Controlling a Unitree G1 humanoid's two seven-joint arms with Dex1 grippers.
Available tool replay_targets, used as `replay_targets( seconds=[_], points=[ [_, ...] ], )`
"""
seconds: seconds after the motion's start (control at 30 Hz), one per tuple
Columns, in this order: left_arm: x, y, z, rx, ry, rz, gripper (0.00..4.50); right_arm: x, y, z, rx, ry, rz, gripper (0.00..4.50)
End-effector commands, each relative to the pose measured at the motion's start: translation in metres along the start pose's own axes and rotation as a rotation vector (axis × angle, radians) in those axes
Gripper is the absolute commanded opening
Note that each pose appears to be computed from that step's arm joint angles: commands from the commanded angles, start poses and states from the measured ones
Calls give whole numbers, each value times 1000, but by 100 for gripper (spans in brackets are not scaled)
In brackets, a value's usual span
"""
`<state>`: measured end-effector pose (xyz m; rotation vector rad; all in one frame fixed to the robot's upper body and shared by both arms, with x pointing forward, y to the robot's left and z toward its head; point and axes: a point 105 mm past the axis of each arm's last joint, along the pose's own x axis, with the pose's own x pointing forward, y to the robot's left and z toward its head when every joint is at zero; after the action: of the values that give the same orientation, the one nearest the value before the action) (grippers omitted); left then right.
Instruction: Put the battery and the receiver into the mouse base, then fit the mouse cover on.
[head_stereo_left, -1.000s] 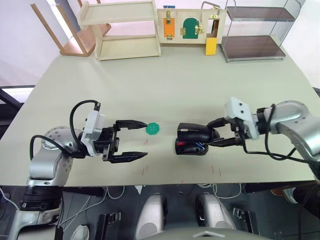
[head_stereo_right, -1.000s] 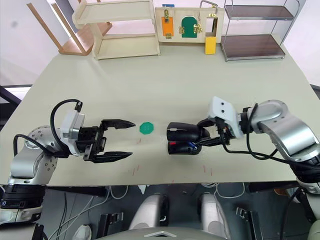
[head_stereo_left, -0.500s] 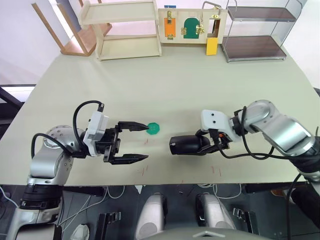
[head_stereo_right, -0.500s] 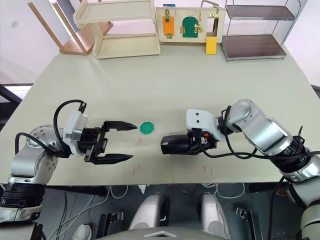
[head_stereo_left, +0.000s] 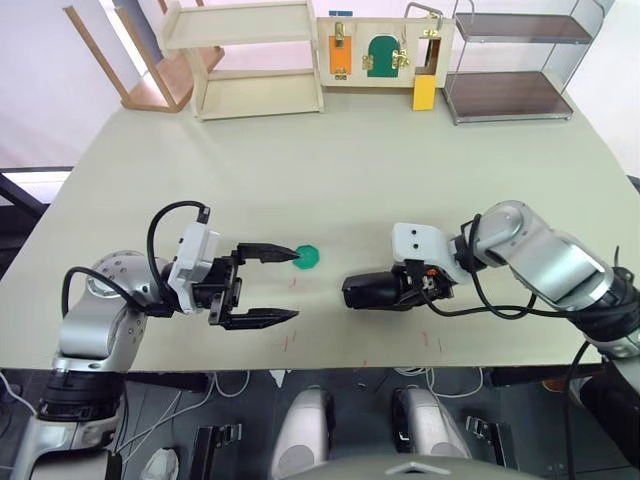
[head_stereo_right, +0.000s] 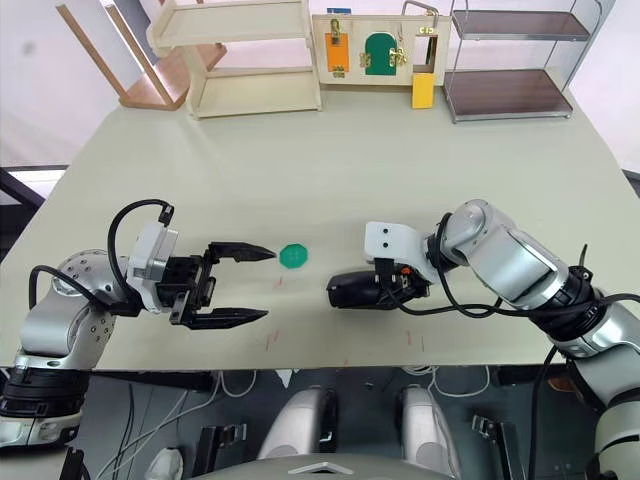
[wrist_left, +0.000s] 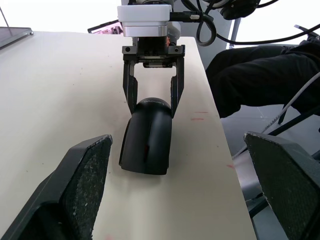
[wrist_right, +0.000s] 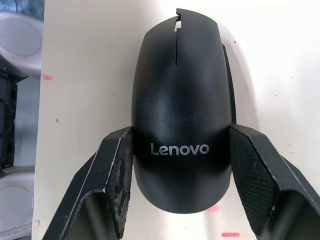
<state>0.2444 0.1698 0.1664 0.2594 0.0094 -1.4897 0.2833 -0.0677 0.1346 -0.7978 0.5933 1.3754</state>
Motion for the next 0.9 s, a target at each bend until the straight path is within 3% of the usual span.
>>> replay_targets(
  seconds=[0.03,0.9],
  points=[
    [-2,-1,9,37,-2,2,450,-7,-7,6,-26,-1,-39,227],
    [-2,-3,6,28,1,-2,450,-3,-4,-13,16,67,-16,227]
  ],
)
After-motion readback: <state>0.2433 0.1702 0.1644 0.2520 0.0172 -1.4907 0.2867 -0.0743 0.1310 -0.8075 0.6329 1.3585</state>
